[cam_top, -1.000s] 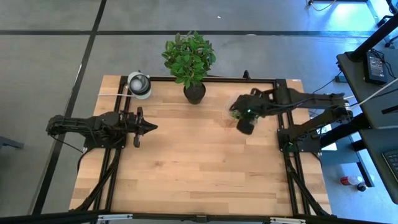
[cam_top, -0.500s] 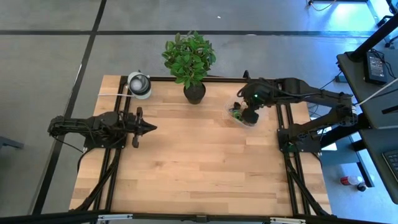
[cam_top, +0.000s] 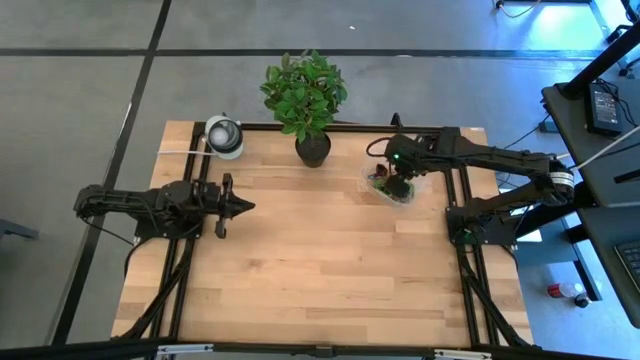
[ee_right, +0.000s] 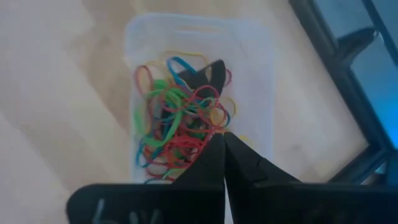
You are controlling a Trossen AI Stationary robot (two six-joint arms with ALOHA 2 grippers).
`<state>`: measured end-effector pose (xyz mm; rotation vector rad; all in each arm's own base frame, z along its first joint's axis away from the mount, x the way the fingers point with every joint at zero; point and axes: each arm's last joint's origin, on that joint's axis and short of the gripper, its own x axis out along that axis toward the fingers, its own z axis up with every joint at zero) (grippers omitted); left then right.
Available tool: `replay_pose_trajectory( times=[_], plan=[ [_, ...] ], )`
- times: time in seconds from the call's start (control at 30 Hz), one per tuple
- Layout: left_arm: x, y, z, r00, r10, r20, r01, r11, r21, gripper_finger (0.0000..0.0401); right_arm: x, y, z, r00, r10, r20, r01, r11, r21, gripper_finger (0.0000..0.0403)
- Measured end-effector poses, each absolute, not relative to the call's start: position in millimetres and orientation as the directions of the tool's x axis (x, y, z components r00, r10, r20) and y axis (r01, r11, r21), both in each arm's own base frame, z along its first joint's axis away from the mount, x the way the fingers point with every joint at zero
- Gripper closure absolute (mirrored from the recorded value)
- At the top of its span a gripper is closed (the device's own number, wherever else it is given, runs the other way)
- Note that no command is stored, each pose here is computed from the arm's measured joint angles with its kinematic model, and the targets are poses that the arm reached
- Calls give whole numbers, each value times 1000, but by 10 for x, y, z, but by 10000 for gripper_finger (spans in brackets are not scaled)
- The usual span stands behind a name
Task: Pick and place rubber bands into bin
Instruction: Return to Home Position
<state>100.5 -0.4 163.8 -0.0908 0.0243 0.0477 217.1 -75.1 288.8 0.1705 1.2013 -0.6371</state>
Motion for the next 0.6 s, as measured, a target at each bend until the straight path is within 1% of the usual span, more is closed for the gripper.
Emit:
replay_pose_trajectory(
  times=[0.13,0.23,0.47,0.6],
  plan=[
    [1015,-2,1626,998,53,-42,-57,995,-88,400,2145,-834,2635,192,-374,-907,576,792,-204,403],
    [1017,2,1626,997,66,-42,-70,994,-87,400,2142,-854,2520,198,-378,-904,584,787,-201,401],
    [1018,2,1626,997,67,-43,-71,994,-87,400,2162,-860,2490,221,-382,-897,587,787,-190,381],
    [1018,2,1626,997,68,-43,-71,994,-87,400,2190,-858,2497,262,-353,-898,581,801,-146,380]
  ],
)
